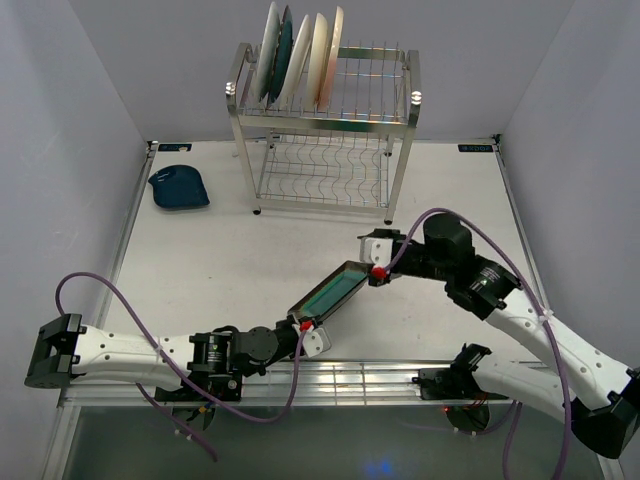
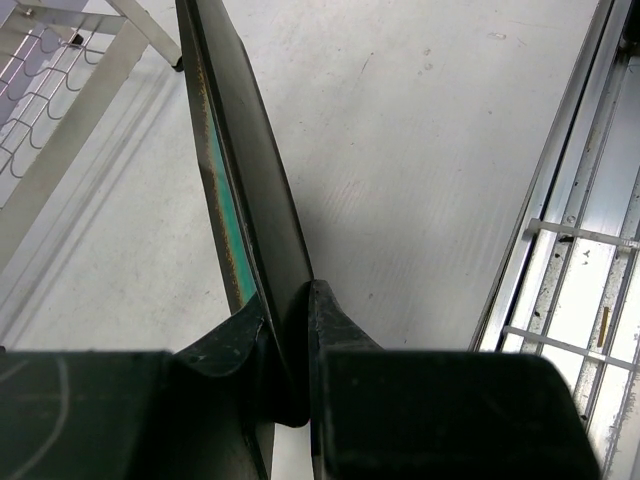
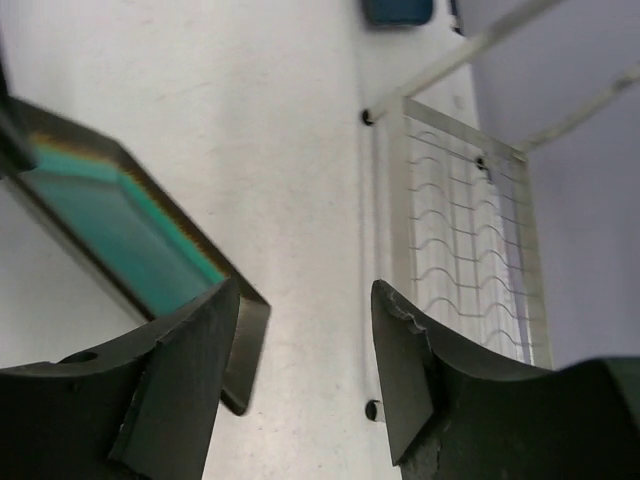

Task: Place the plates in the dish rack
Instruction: Pick up the plate at the center of the board.

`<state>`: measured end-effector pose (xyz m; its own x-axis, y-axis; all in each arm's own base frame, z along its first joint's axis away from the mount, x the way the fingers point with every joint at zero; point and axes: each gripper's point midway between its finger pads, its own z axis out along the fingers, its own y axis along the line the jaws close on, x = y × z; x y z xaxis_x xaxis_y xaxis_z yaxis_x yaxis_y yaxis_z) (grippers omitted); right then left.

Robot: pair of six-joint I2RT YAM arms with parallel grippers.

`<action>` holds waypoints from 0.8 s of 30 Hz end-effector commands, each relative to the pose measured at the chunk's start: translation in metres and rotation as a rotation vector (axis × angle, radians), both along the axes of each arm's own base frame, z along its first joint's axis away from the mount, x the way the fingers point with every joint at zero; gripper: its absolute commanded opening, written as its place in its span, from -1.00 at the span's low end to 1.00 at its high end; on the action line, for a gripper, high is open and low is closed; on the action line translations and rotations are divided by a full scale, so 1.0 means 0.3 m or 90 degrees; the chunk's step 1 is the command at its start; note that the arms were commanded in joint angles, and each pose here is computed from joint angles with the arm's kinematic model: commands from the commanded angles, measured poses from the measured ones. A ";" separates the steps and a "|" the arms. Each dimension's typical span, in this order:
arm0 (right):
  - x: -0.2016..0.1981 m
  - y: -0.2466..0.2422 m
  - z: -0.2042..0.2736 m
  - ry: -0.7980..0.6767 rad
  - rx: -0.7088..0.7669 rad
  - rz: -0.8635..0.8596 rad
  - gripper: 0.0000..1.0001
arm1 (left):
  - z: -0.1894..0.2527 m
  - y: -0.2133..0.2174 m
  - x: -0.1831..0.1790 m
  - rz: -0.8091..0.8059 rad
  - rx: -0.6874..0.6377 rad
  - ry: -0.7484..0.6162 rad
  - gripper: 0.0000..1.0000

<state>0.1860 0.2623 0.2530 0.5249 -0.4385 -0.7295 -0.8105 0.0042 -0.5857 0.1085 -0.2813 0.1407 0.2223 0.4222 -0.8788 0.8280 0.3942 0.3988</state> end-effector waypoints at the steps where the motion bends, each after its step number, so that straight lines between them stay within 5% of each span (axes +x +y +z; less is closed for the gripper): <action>1: 0.071 -0.009 0.227 -0.015 0.161 -0.065 0.22 | 0.064 -0.027 -0.003 0.022 -0.077 0.049 -1.00; 10: 0.238 -0.202 0.340 -0.056 0.297 -0.270 0.05 | 0.098 -0.016 0.008 0.043 -0.108 0.058 -1.00; 24: 0.431 -0.490 0.073 0.118 0.390 -0.449 -0.16 | 0.241 0.009 0.065 0.121 -0.184 0.048 -1.00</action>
